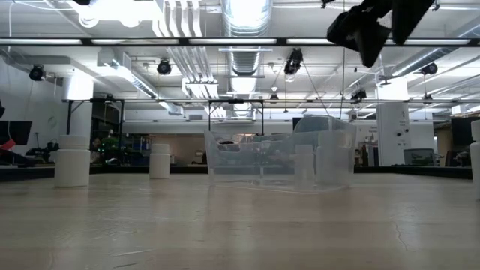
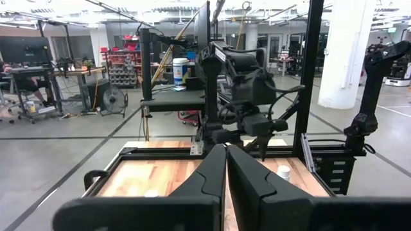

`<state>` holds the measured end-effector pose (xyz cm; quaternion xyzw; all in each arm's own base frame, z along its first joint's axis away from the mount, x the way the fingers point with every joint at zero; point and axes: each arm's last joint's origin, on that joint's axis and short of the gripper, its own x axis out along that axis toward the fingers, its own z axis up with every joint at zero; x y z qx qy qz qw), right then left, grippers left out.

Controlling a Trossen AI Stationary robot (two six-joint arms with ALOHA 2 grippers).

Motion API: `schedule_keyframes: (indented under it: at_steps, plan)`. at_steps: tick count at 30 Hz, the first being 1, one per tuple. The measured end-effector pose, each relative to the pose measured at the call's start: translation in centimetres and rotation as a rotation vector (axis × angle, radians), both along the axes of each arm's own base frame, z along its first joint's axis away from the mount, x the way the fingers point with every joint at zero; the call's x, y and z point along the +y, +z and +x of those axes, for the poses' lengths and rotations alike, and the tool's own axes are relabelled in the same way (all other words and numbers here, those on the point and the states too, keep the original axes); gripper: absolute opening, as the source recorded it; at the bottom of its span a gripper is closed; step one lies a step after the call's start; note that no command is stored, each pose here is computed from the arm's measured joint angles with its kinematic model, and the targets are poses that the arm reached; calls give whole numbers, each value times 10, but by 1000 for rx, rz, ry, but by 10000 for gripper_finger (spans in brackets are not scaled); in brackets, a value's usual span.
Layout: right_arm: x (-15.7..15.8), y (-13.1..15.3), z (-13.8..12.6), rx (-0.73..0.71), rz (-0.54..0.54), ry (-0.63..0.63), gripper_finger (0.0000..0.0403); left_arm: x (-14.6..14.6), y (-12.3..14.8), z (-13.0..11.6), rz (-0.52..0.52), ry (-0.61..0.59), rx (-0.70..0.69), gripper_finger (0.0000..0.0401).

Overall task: Pick and place pill bottles into a basket
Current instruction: Put the white pill bottle into the transparent bin

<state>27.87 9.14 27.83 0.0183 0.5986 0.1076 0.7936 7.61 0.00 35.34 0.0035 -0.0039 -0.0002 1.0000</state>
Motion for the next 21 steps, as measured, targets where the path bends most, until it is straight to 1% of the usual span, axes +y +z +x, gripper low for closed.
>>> schedule_keyframes:
  at_steps: [7,11,19,21]
  plan:
    - [21,-2,-12,40,-2,-3,206,0,0,0,0,0,0,0]
    - [31,-4,-21,39,-36,-22,206,0,0,0,0,0,0,0]
    - [46,-17,-42,86,-54,-38,206,0,0,0,0,0,0,0]
    - [48,-20,-44,79,-44,-43,206,0,0,0,0,1,0,0]
